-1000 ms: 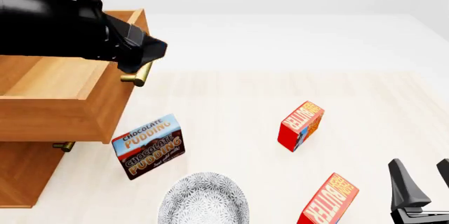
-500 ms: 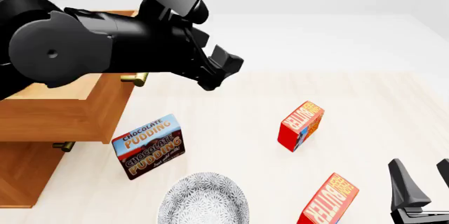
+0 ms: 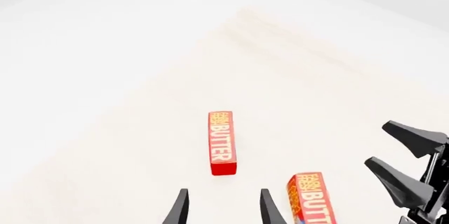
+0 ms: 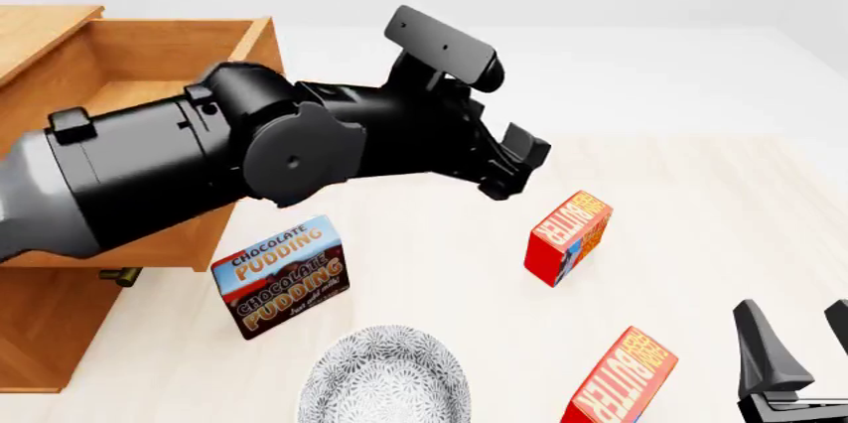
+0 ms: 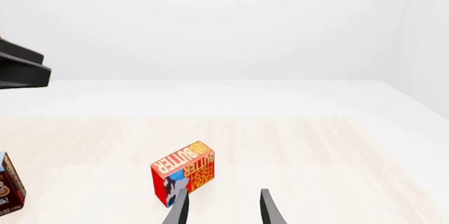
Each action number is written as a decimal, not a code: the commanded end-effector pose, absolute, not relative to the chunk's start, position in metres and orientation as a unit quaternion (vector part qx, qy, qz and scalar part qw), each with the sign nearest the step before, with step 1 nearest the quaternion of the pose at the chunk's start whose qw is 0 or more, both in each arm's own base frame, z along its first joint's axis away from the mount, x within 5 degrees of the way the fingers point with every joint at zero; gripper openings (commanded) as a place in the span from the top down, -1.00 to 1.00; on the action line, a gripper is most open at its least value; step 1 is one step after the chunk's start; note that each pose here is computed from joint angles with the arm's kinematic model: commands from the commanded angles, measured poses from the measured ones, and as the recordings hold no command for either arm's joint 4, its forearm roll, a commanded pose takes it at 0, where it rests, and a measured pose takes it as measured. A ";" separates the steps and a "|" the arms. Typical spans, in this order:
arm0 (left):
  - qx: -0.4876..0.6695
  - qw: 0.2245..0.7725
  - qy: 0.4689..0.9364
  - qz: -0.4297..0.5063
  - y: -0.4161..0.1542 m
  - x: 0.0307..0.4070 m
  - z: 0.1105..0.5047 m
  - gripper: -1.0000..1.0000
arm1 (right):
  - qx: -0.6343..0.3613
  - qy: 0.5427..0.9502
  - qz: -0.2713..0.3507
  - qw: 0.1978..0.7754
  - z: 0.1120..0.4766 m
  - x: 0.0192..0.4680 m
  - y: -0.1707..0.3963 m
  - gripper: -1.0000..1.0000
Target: Put the butter at the front in the top drawer of the cabinet and close it.
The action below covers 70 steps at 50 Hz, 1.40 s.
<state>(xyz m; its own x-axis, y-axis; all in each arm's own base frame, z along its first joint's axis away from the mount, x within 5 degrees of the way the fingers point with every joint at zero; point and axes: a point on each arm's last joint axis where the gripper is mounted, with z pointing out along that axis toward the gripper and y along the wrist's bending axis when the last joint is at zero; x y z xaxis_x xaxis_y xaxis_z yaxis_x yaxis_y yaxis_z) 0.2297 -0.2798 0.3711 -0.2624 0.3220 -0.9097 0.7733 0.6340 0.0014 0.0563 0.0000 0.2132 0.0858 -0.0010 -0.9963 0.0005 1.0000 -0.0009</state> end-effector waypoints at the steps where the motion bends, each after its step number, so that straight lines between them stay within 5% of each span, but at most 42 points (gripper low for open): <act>1: 0.354 0.482 0.762 -0.249 -0.310 0.241 0.352 -1.00 | 0.000 0.676 0.000 0.737 0.213 0.056 0.000 -1.00; 70: 0.321 0.414 0.820 -0.230 -0.388 0.321 0.252 -1.00 | 0.000 0.676 0.000 0.737 0.213 0.056 0.000 -1.00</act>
<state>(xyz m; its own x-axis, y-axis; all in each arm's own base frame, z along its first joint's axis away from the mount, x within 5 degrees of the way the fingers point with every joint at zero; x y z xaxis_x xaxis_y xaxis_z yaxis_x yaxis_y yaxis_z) 0.3173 -0.3820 0.2680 -0.4328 0.3337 -0.8375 0.7227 0.6838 -0.1010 0.0563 0.0000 0.2132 0.0857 -0.0010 -0.9963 0.0004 1.0000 -0.0010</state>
